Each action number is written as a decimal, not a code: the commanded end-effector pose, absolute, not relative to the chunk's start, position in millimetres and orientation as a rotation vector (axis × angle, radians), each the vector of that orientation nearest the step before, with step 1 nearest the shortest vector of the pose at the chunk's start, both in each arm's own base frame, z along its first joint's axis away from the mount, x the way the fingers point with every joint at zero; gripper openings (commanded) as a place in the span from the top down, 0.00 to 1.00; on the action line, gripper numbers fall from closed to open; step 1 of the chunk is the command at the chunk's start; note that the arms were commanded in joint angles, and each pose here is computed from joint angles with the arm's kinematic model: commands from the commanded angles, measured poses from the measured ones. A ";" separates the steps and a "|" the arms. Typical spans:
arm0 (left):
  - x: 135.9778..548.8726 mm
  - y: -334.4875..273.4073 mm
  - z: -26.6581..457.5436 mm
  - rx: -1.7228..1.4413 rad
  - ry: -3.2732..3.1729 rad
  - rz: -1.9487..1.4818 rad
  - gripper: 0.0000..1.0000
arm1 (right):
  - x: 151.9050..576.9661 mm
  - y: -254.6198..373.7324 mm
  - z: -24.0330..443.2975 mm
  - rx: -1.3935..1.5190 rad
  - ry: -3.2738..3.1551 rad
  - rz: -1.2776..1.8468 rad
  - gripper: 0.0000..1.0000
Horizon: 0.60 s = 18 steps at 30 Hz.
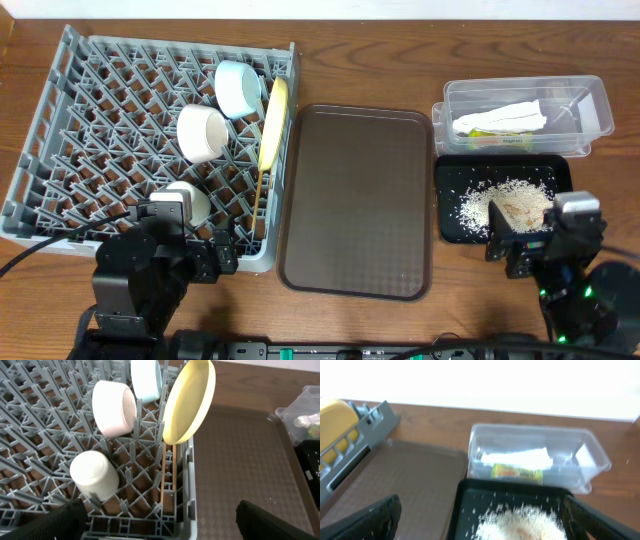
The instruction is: Sort waste into correct bins and load items into the dishwasher
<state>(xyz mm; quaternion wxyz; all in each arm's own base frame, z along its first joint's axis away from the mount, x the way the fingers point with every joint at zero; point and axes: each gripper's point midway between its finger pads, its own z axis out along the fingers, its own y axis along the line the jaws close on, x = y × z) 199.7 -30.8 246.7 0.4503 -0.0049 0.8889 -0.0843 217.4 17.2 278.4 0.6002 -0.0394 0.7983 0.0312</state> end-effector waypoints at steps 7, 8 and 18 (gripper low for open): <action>199.7 -30.6 245.0 -0.004 2.200 -0.204 0.02 | 231.5 18.6 248.7 -0.124 1.560 0.033 0.01; 199.7 -30.6 245.0 -0.004 2.200 -0.204 0.02 | 233.1 19.1 246.0 -0.126 1.532 0.033 0.01; 199.7 -30.6 245.0 -0.004 2.200 -0.204 0.02 | 242.1 20.5 216.5 -0.133 1.406 0.021 0.01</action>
